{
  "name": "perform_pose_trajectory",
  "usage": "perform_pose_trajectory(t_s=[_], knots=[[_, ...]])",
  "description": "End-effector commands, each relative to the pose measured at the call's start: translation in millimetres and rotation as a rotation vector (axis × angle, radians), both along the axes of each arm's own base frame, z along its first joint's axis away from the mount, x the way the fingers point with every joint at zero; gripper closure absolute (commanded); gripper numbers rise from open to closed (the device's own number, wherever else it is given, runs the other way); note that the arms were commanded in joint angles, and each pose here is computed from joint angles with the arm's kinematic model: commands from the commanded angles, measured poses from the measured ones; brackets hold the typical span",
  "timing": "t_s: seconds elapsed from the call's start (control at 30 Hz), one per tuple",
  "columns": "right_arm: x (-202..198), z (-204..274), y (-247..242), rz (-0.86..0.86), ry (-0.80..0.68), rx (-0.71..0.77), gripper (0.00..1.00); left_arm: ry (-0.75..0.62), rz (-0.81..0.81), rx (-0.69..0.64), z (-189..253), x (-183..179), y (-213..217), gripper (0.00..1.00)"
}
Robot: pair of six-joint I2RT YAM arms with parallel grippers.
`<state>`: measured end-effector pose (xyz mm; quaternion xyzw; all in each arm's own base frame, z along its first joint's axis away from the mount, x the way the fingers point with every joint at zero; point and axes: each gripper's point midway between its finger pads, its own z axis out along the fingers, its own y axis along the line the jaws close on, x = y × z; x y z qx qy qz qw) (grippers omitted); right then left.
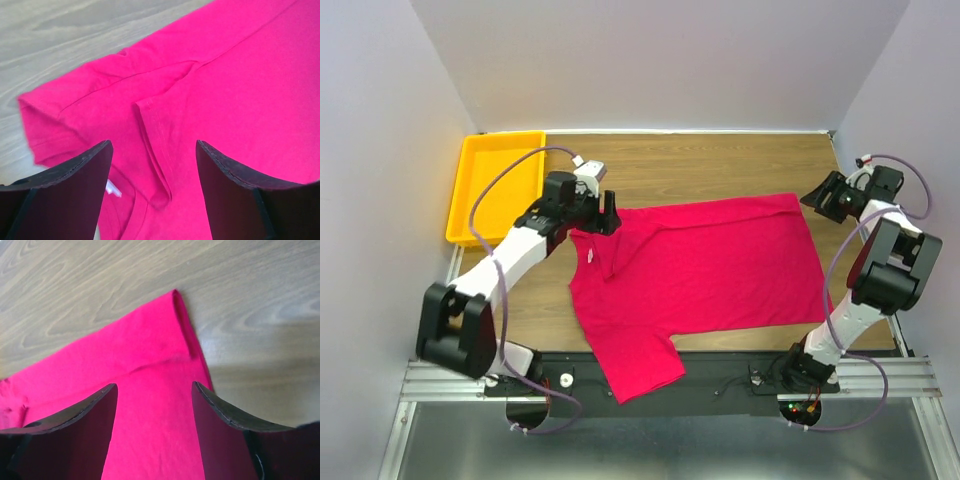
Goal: Fold and stack the t-shirts
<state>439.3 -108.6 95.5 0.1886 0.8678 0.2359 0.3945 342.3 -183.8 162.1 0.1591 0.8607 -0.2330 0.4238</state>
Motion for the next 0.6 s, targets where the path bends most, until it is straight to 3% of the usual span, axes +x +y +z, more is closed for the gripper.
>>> perform_pose_trajectory(t_s=[0.0, 0.23, 0.57], knots=[[-14.4, 27.4, -0.4, 0.048, -0.086, -0.091, 0.33, 0.082, -0.025, -0.022, -21.6, 21.8, -22.0, 0.24], [-49.1, 52.3, 32.7, 0.166, -0.154, -0.081, 0.33, 0.187, 0.033, -0.012, -62.1, 53.7, -36.4, 0.32], [-70.6, 49.5, 38.3, 0.167, -0.15, -0.129, 0.32, 0.271, -0.024, -0.005, -92.5, 41.1, -56.8, 0.42]])
